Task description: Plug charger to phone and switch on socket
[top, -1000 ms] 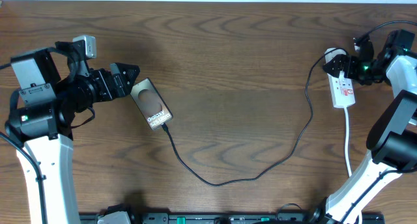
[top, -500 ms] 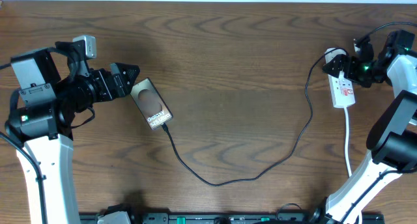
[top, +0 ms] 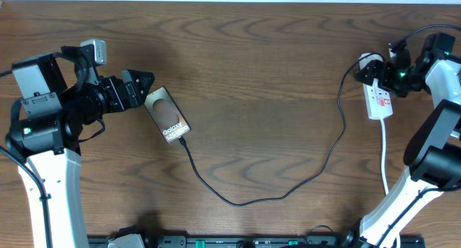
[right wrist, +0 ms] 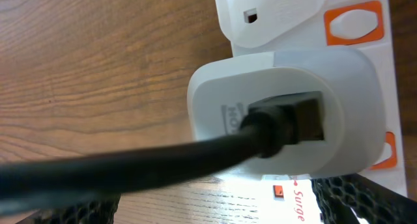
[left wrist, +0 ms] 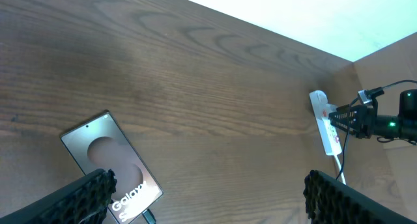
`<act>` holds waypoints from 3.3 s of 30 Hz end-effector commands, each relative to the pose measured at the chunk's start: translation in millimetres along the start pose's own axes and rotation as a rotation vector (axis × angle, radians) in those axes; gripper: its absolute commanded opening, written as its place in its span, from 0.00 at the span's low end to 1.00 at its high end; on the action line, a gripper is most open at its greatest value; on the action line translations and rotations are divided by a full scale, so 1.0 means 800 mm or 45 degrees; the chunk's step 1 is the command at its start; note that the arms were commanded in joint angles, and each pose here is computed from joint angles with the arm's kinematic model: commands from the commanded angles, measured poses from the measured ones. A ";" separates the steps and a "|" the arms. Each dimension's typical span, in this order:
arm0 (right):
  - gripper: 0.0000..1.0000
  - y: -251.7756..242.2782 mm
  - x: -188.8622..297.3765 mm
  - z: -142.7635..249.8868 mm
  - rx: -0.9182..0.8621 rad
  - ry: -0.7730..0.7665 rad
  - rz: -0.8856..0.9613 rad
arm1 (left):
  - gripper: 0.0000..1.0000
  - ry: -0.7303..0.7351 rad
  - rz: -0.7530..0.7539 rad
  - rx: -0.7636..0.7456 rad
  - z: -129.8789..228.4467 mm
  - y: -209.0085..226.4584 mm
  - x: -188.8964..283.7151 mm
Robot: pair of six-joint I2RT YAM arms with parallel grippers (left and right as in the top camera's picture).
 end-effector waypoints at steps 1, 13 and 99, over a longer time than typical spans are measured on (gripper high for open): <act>0.94 -0.001 -0.035 0.018 -0.019 0.098 0.004 | 0.95 0.002 0.012 -0.018 -0.001 0.000 -0.001; 0.92 -0.025 -0.022 0.012 -0.024 0.076 0.210 | 0.95 0.002 -0.019 -0.018 -0.001 0.003 -0.001; 0.99 0.010 -0.034 0.000 -0.173 0.006 -0.021 | 0.95 0.005 -0.029 -0.030 0.000 0.004 -0.001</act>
Point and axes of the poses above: each gripper's point midway between its finger pads, its own x axis back along the fingers, its own y axis along the line the jaws close on, z = x × y, the point moved 7 cm from there along x, back along the fingers, and after that the axes turned 5 degrees about -x, right-handed, at the moved point
